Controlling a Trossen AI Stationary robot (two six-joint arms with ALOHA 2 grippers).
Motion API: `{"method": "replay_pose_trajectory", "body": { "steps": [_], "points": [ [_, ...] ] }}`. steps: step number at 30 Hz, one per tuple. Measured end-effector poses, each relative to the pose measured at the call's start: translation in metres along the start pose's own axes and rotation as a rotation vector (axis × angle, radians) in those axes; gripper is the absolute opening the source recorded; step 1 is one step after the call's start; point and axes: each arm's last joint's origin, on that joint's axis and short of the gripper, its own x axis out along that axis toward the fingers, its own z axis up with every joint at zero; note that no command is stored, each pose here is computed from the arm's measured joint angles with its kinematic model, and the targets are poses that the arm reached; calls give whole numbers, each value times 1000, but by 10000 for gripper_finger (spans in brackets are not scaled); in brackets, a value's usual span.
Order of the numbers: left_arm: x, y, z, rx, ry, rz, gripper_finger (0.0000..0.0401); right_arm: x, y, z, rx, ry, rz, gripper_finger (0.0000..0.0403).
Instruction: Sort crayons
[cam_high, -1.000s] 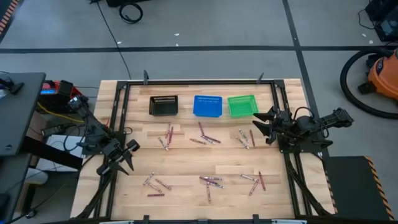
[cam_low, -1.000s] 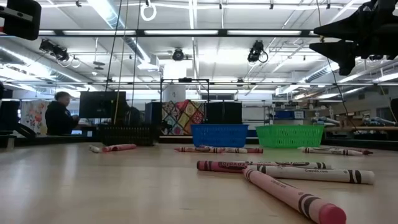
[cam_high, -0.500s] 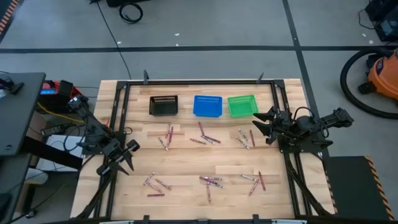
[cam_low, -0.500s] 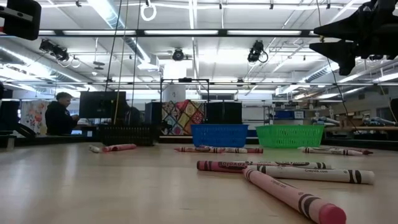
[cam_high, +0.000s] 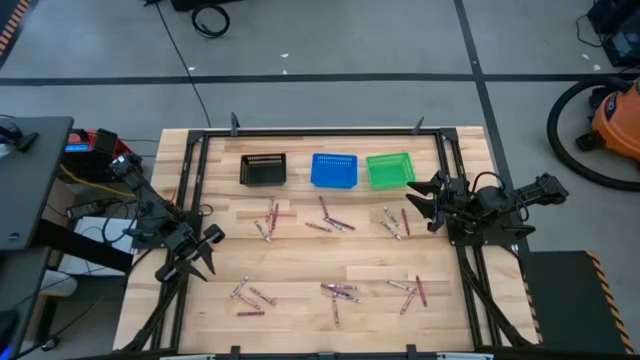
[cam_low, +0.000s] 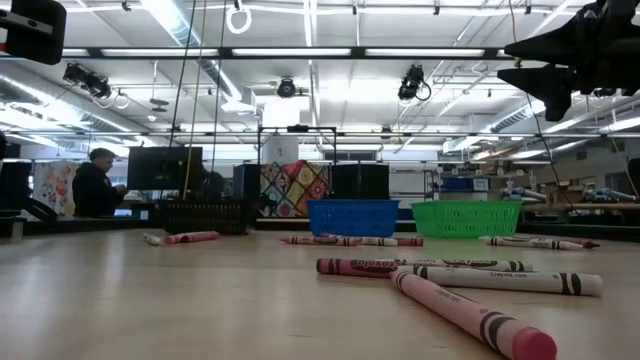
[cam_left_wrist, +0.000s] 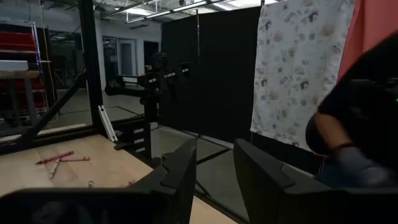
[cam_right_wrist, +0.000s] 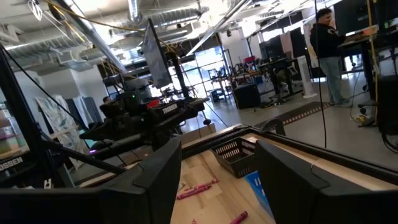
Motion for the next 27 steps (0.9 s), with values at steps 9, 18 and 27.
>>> {"method": "replay_pose_trajectory", "body": {
  "steps": [9, 18, 27],
  "points": [
    [0, 0, 0, 0, 0, 0, 118, 0, 0, 0, 0, -1, 0, 213],
    [0, 0, 0, 0, -2, 0, 118, 0, 0, 0, 0, 0, 0, 213],
    [0, 3, 3, 0, -32, 92, 119, 0, 0, 0, 0, -1, 0, 213]
  ]
}}
